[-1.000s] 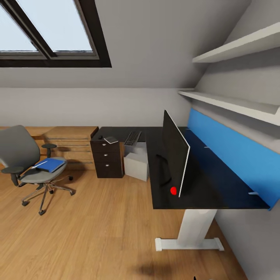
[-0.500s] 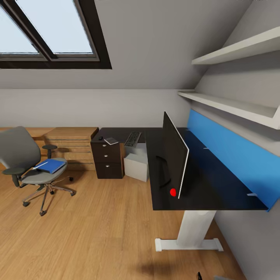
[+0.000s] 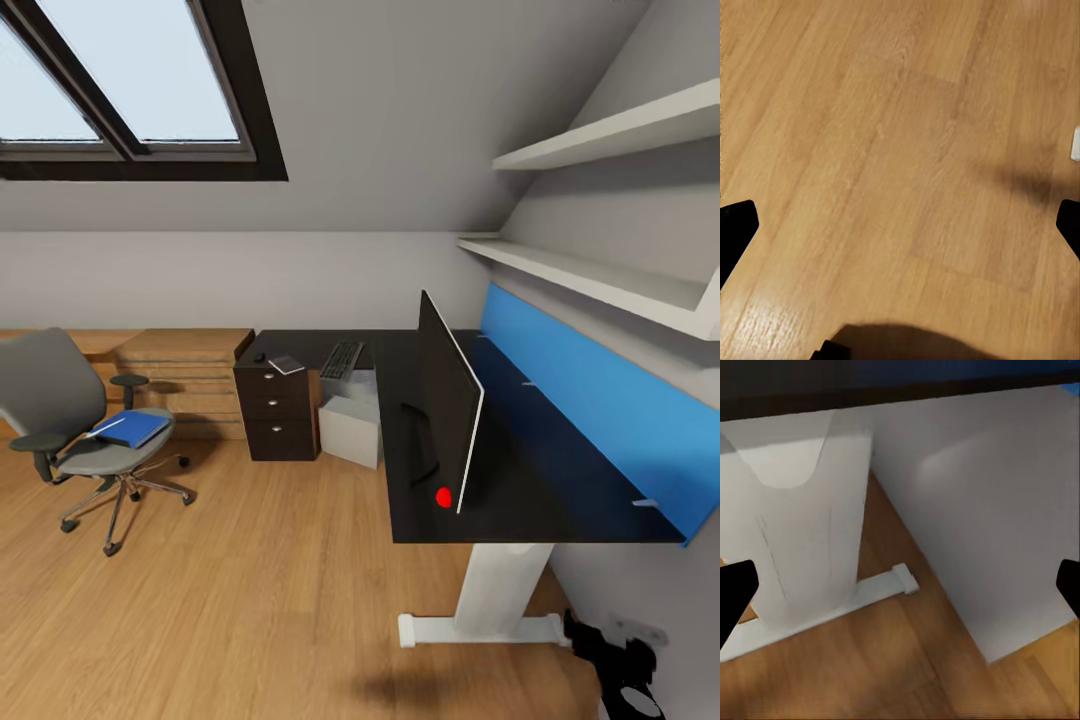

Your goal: In the bedroom, organize the workspace by keeping the computer under the desk, ensuring the monitor is on the desk, placing the keyboard on the desk next to the monitor, placing the mouse on the desk next to the keyboard, moving the folder from the swivel chair onto the desk next to the mouse, stacking the notebook on top of the folder with the pen on top of the notebook, and positioning the swivel chair next to the desk.

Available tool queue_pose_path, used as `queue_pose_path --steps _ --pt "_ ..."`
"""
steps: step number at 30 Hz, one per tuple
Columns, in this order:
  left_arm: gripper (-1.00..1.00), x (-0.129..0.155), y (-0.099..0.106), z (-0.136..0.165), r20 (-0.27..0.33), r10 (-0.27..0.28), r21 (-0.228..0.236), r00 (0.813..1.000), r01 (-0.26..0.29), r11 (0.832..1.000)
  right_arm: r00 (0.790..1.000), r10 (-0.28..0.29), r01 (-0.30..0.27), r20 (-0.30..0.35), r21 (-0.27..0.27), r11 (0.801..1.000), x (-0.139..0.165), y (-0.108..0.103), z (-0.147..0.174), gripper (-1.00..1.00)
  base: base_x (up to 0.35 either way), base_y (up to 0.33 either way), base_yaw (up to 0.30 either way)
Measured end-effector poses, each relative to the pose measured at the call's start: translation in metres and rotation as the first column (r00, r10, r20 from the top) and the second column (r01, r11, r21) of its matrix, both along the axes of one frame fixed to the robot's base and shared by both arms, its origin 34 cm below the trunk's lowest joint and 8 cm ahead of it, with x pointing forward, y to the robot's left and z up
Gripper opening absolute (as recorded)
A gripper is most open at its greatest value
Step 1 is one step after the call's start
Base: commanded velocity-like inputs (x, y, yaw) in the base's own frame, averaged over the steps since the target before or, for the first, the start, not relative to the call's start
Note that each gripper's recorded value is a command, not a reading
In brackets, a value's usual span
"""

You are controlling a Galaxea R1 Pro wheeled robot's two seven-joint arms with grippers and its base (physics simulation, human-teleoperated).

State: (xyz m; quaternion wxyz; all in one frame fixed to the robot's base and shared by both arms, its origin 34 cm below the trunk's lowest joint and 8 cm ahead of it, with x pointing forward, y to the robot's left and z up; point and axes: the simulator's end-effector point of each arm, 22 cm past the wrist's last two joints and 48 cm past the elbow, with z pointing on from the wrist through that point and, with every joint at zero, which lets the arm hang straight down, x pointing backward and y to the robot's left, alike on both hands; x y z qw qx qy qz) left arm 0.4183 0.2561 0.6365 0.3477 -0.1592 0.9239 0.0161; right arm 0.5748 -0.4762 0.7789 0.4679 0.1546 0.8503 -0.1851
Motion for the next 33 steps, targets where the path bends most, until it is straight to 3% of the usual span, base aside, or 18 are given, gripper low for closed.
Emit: queue_pose_path --steps 5,11,19,24,27,33 --pt "1.0 -0.001 0.001 0.005 0.0 0.0 0.002 1.0 0.0 1.0 0.998 -0.066 0.066 0.012 0.032 0.997 0.018 -0.027 0.046 1.0 0.0 0.0 0.0" --pt "1.0 -0.002 0.001 0.007 -0.001 0.0 0.003 1.0 0.0 1.0 0.996 -0.064 0.061 0.06 0.047 0.997 0.042 -0.031 0.079 1.0 0.0 0.0 0.0" --pt "1.0 -0.001 0.004 0.008 0.002 -0.001 0.008 1.0 0.0 1.0 0.986 0.051 -0.058 0.159 0.04 0.997 0.083 -0.009 0.127 1.0 0.0 0.0 0.0" --pt "1.0 -0.002 0.008 0.008 0.002 0.002 0.012 1.0 -0.002 1.0 0.976 0.111 -0.122 0.186 0.051 0.991 0.094 0.007 0.136 1.0 0.093 0.0 0.0" --pt "1.0 -0.001 0.011 0.008 0.003 0.002 0.015 1.0 -0.002 1.0 0.962 0.174 -0.19 0.212 0.056 0.98 0.103 0.024 0.142 1.0 0.262 0.0 0.0" --pt "1.0 -0.001 0.011 0.008 0.003 0.0 0.016 1.0 0.0 1.0 0.939 0.223 -0.242 0.261 0.043 0.969 0.108 0.038 0.144 1.0 0.307 0.0 0.0"
